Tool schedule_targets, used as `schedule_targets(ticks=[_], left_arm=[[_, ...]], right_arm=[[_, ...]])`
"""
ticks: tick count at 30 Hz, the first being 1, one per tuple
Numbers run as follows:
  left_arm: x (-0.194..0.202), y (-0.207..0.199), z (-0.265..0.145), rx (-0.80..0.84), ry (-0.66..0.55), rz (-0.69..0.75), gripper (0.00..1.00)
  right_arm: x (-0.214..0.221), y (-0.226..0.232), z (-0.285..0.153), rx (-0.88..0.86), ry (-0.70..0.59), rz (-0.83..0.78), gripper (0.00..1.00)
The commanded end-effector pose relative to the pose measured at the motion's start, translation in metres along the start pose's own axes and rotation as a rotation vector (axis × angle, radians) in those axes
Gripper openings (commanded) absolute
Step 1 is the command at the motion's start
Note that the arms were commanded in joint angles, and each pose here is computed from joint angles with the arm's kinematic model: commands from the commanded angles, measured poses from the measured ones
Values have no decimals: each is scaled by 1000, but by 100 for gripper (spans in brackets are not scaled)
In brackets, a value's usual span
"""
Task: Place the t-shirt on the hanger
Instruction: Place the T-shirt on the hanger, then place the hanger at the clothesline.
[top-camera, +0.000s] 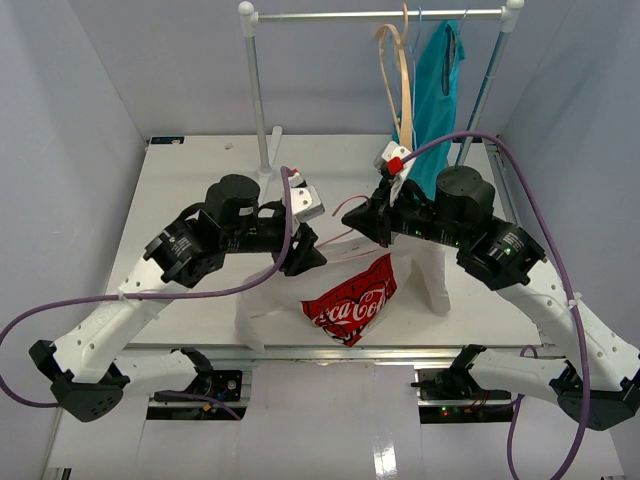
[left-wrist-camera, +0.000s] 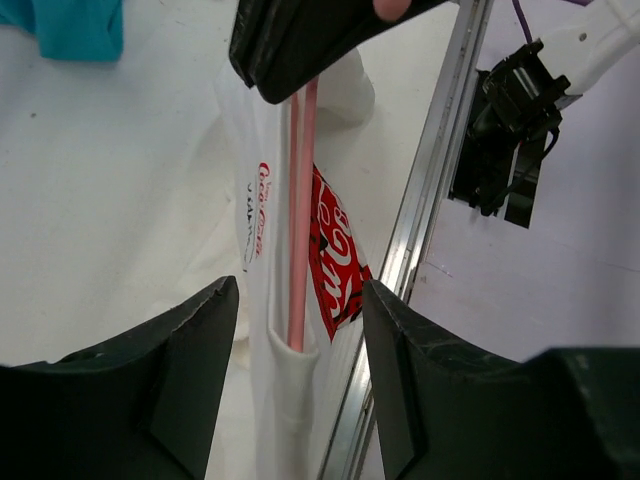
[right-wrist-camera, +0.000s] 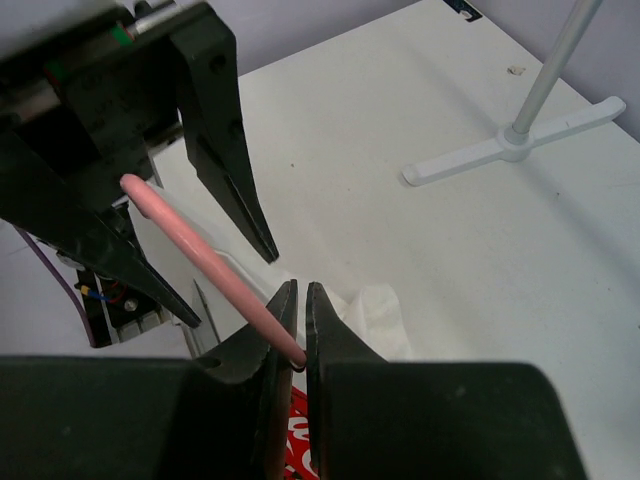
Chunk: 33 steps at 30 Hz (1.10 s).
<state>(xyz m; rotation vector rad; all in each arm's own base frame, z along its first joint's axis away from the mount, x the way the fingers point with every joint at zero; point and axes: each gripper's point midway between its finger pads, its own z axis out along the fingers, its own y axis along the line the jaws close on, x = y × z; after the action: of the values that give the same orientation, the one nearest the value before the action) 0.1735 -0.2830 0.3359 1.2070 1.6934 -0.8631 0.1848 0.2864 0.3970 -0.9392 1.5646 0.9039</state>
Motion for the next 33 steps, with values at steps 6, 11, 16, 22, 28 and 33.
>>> schedule_targets(ticks=[6,11,16,22,28,33], left_arm=[[-7,-10,-4,52,-50,59,17],[-5,-15,-8,74,-58,81,0],[-6,-32,-24,125,-101,121,0],[3,-50,-45,149,-130,104,0],[22,-50,-53,112,-114,74,0],[28,-48,-62,70,-108,77,0]], right_arm=[[-31,8,2,-44,-129,6,8],[-31,12,1,-59,-127,13,8],[-12,29,-3,-183,-55,-88,32],[27,40,-23,-285,23,-302,77],[28,39,-35,-282,40,-370,86],[37,49,-40,-362,122,-355,84]])
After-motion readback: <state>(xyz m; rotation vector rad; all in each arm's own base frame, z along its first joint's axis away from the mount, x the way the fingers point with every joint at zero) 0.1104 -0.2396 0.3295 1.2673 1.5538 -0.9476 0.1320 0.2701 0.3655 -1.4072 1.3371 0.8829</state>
